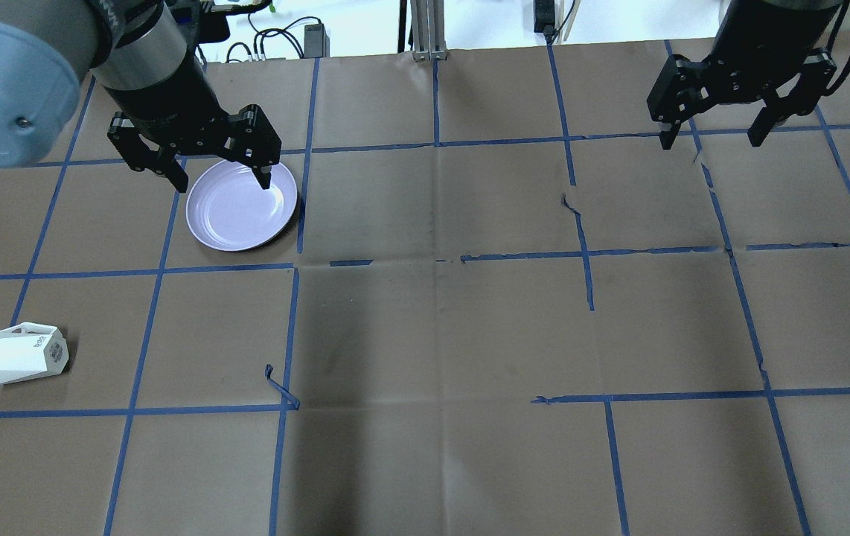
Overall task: Flip cup and place on plate
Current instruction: 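Move the left gripper away from the plate toward the white mug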
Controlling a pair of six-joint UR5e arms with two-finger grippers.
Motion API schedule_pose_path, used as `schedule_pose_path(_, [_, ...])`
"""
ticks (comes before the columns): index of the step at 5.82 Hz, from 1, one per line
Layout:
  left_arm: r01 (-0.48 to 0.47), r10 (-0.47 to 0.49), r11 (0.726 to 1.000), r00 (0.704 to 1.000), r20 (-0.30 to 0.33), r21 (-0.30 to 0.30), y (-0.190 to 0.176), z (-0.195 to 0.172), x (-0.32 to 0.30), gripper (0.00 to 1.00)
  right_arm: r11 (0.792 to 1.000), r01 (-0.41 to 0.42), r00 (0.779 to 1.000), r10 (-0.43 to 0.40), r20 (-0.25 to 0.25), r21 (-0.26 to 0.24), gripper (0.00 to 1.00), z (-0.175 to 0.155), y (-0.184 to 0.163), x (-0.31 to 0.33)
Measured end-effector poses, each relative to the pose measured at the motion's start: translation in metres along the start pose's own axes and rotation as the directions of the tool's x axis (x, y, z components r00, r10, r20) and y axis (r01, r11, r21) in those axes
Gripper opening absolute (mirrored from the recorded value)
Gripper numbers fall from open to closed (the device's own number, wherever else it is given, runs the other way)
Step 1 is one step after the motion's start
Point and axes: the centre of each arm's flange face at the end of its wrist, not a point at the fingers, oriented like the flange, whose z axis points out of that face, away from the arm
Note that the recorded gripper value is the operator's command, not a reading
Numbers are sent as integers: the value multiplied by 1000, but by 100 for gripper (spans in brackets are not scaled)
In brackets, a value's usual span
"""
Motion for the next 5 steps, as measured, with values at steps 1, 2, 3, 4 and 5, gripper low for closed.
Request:
schedule_pose_path(1, [0, 0, 1000, 1000, 0, 1, 0, 0, 0, 99, 1000, 0, 1000, 0, 0, 0, 100, 0, 0, 0])
schedule_pose_path(2, [0, 0, 1000, 1000, 0, 3, 0, -1, 0, 99, 1000, 0, 1000, 0, 0, 0, 100, 0, 0, 0])
schedule_pose_path(3, [1, -1, 1000, 1000, 1, 7, 0, -3, -1, 99, 1000, 0, 1000, 0, 0, 0, 100, 0, 0, 0])
schedule_pose_path(4, [14, -14, 1000, 1000, 1, 11, -1, -5, -11, 99, 1000, 0, 1000, 0, 0, 0, 100, 0, 0, 0])
schedule_pose_path(5, [23, -23, 1000, 1000, 0, 13, -5, -8, -37, 99, 1000, 0, 1000, 0, 0, 0, 100, 0, 0, 0])
